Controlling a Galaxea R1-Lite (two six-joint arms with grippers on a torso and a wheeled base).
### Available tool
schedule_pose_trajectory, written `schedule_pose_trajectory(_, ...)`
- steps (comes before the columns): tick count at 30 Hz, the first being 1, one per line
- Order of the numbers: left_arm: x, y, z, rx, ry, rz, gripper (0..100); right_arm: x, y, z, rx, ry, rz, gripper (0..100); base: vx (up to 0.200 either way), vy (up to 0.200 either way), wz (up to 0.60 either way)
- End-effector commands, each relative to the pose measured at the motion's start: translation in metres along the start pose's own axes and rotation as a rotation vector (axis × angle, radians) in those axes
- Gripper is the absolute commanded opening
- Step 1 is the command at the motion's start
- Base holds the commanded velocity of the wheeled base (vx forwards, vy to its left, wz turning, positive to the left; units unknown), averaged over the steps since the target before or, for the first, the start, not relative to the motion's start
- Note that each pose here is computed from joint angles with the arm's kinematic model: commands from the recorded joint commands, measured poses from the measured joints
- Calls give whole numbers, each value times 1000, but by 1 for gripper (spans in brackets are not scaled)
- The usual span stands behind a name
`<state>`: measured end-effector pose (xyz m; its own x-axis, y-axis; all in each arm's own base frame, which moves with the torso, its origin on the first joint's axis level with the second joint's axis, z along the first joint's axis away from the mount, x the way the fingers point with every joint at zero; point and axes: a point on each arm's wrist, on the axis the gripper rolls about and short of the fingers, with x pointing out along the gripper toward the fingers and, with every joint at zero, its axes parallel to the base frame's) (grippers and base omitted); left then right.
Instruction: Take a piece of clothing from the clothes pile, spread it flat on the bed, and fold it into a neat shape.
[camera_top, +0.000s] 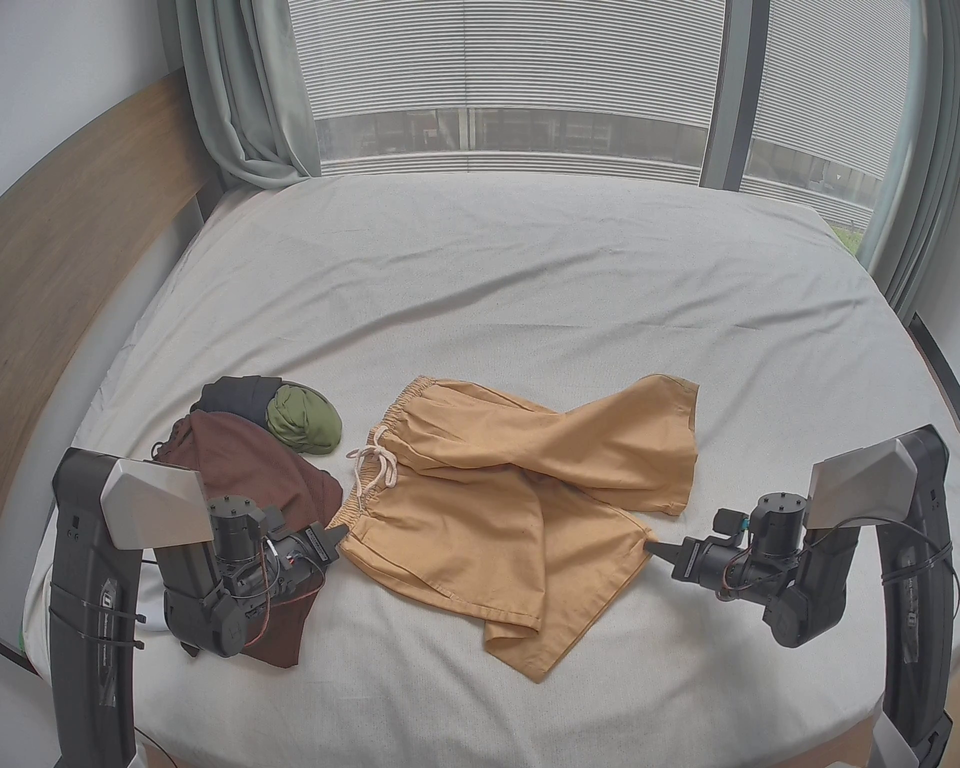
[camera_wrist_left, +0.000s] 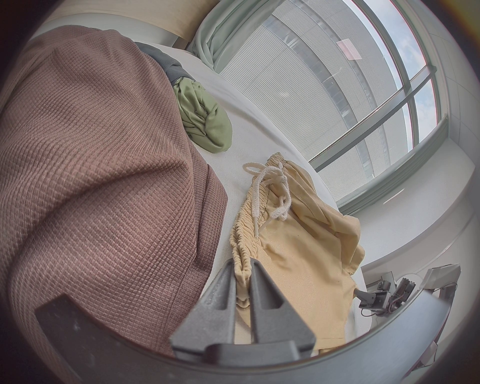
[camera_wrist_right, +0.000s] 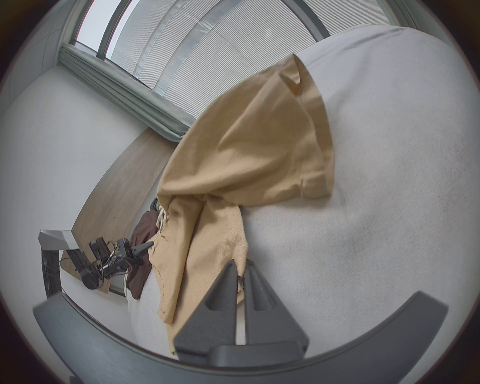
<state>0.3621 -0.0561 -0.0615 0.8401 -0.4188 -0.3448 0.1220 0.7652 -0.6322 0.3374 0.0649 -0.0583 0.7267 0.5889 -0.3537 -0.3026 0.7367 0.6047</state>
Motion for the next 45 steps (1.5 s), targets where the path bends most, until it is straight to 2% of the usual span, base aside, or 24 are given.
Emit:
schedule_pose_trajectory(1, 0, 0, -1, -1, 2, 1, 0, -14, -3, 23, -7, -73, -17, 0, 0, 0, 0)
schedule_pose_trajectory(7, 0, 0, -1, -1, 2, 1, 0, -18, -11, 28, 16, -69, -49, 0, 0, 0, 0)
schedule_pose_trajectory(12, 0, 0, -1, -1, 2, 1, 0, -23, -22, 45, 29, -105, -83, 0, 0, 0, 0)
schedule_pose_trajectory(22, -1, 1, -1, -2, 3, 2, 0, -25, -39, 60, 40, -145, -115, 0, 0, 0, 0)
schedule_pose_trajectory(34, -1, 0, -1, 3, -2, -3, 0, -22, -40, 59, 37, -143, -113, 0, 0, 0, 0)
schedule_pose_trajectory(35, -1, 0, -1, 3, -2, -3, 0, -22, -40, 59, 37, -143, -113, 100, 0, 0, 0)
schedule_pose_trajectory(43, -1, 0, -2, 4, -2, -5, 0, -29, -22, 53, 35, -114, -97, 100, 0, 0, 0)
schedule_pose_trajectory(45, -1, -1, -2, 4, -3, -6, 0, -32, -9, 42, 38, -62, -86, 100, 0, 0, 0)
